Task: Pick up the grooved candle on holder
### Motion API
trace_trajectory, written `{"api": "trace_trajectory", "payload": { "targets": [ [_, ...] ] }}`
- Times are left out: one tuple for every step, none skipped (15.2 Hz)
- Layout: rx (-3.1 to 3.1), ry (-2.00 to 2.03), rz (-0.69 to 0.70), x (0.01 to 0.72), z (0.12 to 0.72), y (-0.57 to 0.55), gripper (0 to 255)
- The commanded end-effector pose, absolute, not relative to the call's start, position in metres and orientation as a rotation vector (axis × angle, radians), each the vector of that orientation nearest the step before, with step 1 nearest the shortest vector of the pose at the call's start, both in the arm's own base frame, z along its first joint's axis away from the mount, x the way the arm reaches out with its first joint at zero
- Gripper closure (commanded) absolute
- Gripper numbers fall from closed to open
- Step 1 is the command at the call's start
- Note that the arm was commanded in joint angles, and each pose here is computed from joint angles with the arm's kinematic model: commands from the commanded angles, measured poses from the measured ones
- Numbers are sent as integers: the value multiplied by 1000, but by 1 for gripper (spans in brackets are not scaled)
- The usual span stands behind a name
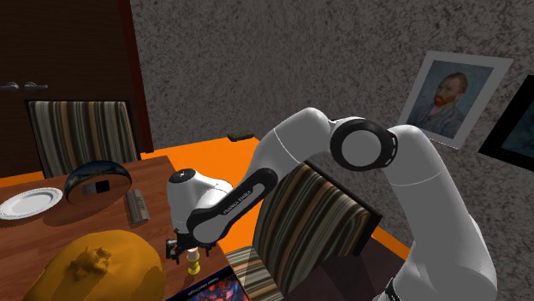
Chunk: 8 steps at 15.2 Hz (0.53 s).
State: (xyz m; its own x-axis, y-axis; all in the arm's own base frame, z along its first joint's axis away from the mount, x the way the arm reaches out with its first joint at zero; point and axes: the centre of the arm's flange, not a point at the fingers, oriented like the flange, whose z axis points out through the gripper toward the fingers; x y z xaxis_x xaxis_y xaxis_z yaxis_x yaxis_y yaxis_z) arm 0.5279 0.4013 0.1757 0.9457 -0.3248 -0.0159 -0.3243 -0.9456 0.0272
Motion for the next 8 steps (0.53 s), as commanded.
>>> {"api": "trace_trajectory", "payload": {
  "targets": [
    [3075,-513,-31,528,173,401,0],
    [3075,-513,-31,528,173,401,0],
    [3075,-513,-31,528,173,401,255],
    [3075,-513,-31,528,173,401,255],
    [3075,-513,-31,528,173,401,255],
    [3075,-513,-31,528,173,401,255],
    [3075,-513,-31,527,173,402,255],
    [3075,-513,-31,527,173,402,255]
  ]
}}
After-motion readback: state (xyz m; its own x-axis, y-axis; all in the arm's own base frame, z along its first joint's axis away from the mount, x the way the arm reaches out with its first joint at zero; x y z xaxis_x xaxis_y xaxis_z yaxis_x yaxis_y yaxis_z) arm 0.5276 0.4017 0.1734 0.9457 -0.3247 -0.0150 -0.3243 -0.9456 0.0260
